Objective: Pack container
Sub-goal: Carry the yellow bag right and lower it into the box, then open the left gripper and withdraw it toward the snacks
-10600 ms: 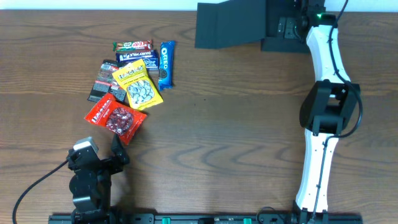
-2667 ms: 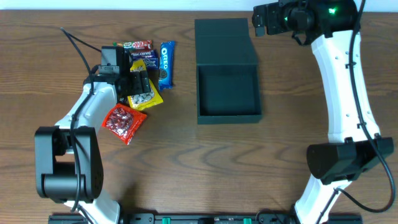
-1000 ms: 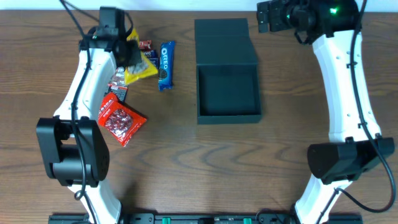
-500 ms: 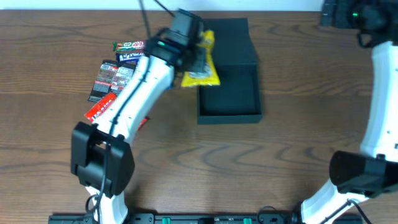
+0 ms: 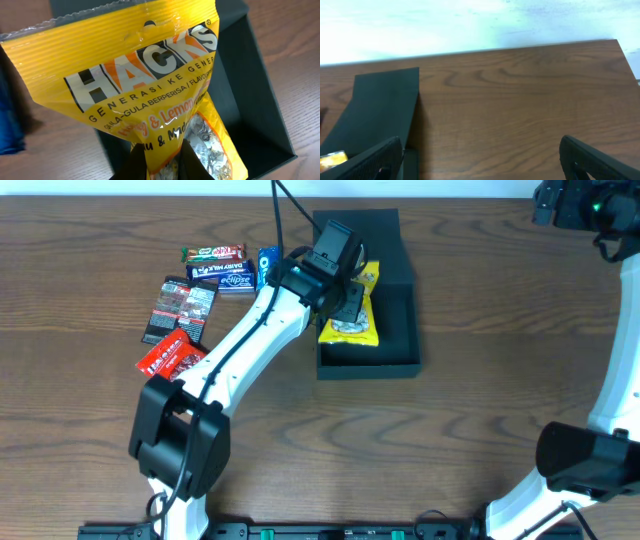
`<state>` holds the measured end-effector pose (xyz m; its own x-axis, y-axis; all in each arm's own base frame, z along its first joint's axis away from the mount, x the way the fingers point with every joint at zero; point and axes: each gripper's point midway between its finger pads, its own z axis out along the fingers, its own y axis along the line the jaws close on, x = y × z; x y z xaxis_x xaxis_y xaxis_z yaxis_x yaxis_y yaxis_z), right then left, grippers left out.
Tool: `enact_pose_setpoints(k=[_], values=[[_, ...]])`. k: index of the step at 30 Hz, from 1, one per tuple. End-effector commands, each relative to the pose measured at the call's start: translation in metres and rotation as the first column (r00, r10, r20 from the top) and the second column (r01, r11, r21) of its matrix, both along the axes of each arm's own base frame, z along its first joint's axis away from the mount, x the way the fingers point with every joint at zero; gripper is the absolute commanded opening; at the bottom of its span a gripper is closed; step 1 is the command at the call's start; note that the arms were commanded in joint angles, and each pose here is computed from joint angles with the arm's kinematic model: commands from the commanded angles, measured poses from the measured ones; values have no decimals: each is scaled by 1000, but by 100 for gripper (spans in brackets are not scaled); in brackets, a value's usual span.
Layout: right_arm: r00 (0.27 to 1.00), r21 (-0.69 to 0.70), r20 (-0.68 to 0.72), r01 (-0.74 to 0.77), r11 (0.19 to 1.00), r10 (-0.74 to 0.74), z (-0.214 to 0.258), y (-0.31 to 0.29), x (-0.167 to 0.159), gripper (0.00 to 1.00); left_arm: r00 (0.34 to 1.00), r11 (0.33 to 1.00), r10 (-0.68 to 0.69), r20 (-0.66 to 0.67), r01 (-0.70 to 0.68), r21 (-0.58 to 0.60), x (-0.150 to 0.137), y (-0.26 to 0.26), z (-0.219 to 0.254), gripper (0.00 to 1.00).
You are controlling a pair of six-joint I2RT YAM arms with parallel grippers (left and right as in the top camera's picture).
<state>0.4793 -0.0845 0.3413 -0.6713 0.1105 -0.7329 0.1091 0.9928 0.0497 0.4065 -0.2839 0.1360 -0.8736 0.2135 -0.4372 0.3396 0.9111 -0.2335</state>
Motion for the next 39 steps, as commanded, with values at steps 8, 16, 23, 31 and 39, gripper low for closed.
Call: enact_pose_setpoints(k=[8, 16, 23, 31, 39], values=[[1000, 9, 6, -10, 1000, 10, 3, -1, -4, 99, 987, 996, 95, -130, -94, 11, -8, -2, -37, 5], [1000, 9, 6, -11, 1000, 11, 3, -1, -4, 99, 981, 992, 124, -151, -122, 24, -11, 2, -39, 55], [1000, 9, 5, -11, 1000, 11, 3, -1, -4, 99, 992, 997, 76, -105, -76, 4, -5, -2, -23, 69], [1000, 8, 6, -11, 1000, 11, 3, -1, -4, 99, 989, 993, 90, 115, -99, 67, 16, 27, 39, 69], [1000, 9, 6, -11, 1000, 11, 3, -1, -3, 99, 997, 995, -61, 40, 58, 78, 8, 6, 3, 6]])
